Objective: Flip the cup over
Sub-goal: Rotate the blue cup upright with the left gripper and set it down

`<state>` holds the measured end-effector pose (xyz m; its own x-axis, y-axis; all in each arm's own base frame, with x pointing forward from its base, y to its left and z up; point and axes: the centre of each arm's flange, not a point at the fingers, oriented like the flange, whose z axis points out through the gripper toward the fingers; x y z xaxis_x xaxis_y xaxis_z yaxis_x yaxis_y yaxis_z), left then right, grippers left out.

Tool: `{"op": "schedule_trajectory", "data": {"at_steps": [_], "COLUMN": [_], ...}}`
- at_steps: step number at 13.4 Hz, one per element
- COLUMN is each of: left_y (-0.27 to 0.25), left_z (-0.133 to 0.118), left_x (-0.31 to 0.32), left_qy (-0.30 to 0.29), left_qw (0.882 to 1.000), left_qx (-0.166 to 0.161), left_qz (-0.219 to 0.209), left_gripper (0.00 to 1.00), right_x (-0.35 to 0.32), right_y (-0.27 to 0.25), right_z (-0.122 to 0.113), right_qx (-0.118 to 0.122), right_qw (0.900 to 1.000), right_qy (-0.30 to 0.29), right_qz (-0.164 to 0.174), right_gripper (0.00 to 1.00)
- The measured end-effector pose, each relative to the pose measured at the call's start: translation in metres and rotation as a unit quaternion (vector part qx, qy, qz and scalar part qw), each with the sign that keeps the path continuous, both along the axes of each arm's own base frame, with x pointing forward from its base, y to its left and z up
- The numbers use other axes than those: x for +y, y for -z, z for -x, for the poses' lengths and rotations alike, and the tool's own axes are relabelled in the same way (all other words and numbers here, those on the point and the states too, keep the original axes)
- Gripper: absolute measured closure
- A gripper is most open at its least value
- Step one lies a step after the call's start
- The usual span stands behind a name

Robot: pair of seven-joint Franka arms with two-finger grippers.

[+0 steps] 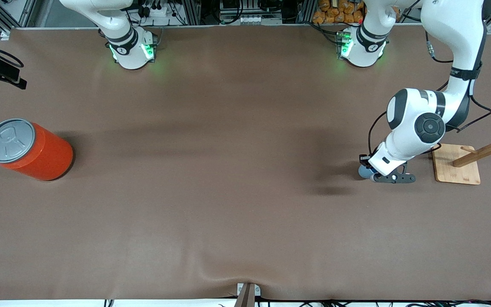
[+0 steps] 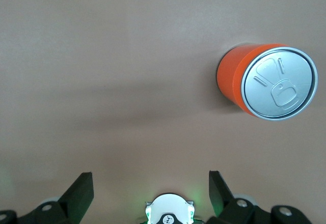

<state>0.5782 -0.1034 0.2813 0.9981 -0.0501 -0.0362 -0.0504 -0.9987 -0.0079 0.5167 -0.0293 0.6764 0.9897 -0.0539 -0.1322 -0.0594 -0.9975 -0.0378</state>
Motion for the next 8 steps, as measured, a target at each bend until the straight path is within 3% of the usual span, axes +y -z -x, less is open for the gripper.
{"op": "schedule_trajectory", "data": {"at_steps": [4,8], "left_y": [0.006,-0.02], "left_z": [-0.001,-0.015], "left_x": [0.0,-0.012], "left_qy": [0.0,0.008], "left_qw": [1.0,1.0], "left_qx": [0.002,-0.001], "left_qz": [-0.001,0.002], "left_gripper": [0.44,0.04], "right_x": [0.0,0.0], "right_y": [0.0,0.0], "right_z": [0.0,0.0], "right_qx": [0.0,0.0], "right_qw": [1.0,1.0], "right_qy": [0.0,0.0], "right_qz": [0.0,0.0], "right_gripper": [0.0,0.0]}}
